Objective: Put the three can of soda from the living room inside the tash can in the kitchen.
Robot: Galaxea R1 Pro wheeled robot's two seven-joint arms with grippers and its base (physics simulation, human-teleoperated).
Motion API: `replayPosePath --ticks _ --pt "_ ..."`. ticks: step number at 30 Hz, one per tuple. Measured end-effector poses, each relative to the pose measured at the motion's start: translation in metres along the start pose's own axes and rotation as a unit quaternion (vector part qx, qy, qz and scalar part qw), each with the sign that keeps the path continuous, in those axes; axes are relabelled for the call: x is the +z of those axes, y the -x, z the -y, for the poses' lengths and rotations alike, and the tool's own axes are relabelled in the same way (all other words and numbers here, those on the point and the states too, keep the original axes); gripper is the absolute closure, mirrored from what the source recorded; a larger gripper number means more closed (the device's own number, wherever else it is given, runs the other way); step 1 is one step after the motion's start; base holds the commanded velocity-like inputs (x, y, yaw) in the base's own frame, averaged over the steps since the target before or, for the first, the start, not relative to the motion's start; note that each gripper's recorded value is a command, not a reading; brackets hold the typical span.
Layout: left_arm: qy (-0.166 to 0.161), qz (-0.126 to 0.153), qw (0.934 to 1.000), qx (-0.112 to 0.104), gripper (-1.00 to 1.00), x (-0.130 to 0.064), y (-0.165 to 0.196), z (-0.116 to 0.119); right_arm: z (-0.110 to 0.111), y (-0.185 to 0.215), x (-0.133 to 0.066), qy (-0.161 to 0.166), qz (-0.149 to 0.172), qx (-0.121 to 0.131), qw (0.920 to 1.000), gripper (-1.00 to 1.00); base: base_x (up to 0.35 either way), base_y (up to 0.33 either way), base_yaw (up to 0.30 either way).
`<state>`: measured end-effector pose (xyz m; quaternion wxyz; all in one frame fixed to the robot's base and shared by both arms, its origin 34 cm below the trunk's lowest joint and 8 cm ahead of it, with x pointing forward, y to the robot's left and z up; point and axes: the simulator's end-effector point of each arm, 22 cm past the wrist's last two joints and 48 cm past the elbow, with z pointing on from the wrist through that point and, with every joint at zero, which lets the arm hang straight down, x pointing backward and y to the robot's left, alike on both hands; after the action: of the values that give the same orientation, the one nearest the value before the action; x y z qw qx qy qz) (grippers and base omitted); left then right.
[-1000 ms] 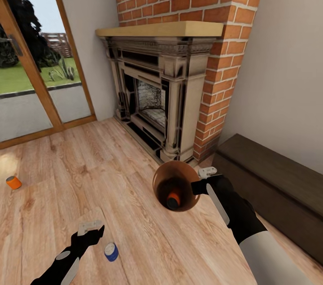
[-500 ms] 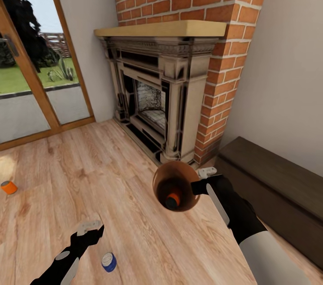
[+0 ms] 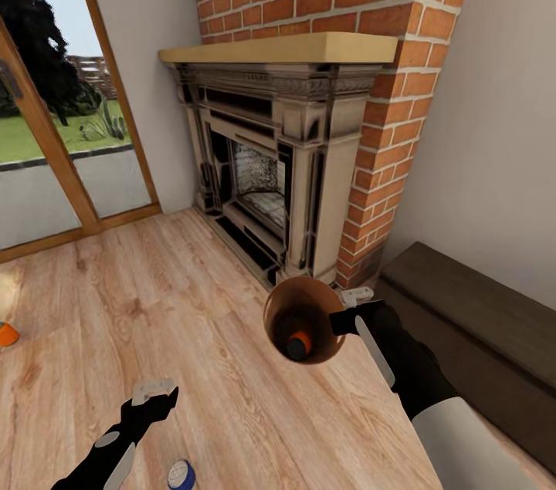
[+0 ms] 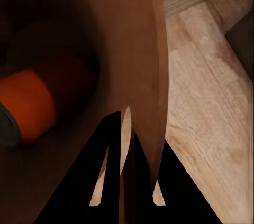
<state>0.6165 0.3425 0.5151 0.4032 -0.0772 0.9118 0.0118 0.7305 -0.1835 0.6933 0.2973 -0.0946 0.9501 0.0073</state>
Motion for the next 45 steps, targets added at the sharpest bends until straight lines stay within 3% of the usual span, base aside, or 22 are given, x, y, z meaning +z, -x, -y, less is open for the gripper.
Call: replayPosePath --ticks 29,45 --pt "0.003 0.001 1.0000 0.002 -1.00 0.000 0.001 -0.005 -0.002 0.000 0.000 0.004 -0.001 0.003 1.0000 1.00 0.008 0.000 0.000" --pt "0.004 -0.008 1.0000 0.003 -1.00 0.020 -0.033 -0.008 -0.006 -0.028 0.031 0.006 -0.011 0.003 0.9999 1.00 0.000 0.000 0.000"
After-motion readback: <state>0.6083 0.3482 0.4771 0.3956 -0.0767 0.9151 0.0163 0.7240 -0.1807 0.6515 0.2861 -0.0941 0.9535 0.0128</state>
